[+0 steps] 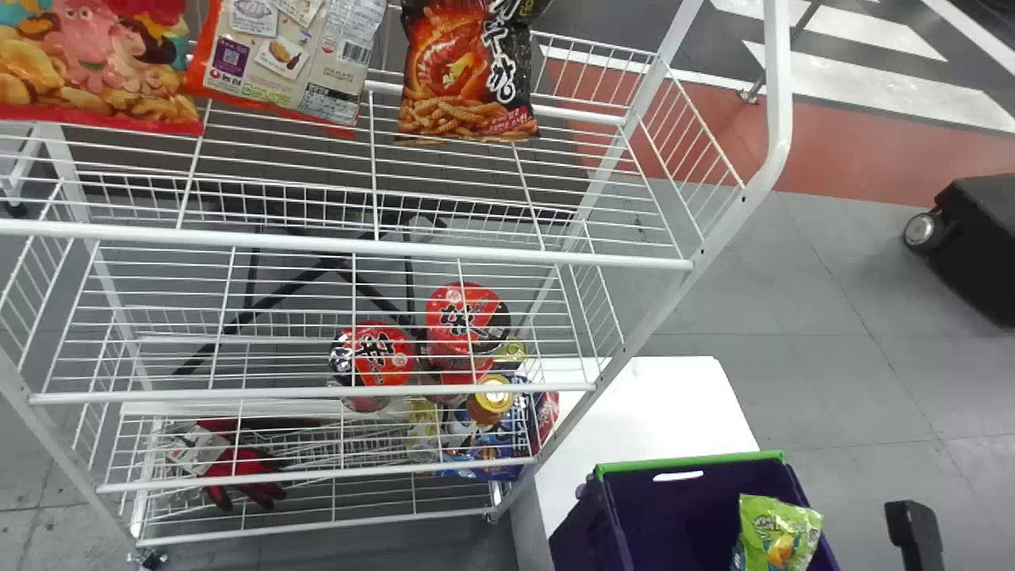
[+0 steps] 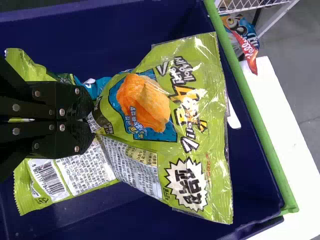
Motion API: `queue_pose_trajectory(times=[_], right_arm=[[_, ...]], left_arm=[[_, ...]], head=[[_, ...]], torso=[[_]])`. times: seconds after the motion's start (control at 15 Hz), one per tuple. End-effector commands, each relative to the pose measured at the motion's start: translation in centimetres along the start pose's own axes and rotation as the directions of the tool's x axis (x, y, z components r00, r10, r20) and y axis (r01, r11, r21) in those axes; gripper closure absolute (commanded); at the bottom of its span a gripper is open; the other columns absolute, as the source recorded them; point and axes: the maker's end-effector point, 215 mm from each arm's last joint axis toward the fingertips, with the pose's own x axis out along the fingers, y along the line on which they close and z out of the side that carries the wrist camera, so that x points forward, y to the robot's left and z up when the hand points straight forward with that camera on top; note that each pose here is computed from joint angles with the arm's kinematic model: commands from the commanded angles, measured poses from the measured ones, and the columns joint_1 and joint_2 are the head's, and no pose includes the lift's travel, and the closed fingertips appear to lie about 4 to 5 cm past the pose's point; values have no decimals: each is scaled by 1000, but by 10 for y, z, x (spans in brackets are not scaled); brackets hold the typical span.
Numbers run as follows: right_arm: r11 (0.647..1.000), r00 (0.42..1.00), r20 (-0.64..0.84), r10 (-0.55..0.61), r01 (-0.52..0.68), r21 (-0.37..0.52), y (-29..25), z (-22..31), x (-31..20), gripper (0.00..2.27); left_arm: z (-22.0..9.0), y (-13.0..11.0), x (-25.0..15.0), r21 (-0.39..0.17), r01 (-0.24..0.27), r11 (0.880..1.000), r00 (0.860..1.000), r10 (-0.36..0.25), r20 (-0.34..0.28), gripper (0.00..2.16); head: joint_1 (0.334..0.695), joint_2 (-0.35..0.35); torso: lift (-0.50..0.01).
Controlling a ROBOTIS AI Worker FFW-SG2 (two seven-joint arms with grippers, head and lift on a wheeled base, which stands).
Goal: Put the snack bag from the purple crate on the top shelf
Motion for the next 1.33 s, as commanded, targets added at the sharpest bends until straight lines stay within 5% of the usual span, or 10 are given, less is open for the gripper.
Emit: queue_pose_trajectory(times=[0.0, 1.27], right_arm=[[1000, 1000, 1, 2, -2, -4, 2, 4, 1, 2226], [1000, 1000, -1, 17, -17, 9, 4, 4, -1, 2226]], left_arm=[[1, 3, 0, 1, -6, 1000, 1000, 6, 1, 73], [6, 1, -4, 1, -2, 1000, 1000, 2, 4, 70]], head=[[695, -350], [695, -350]], torso=[[-156], [-80]])
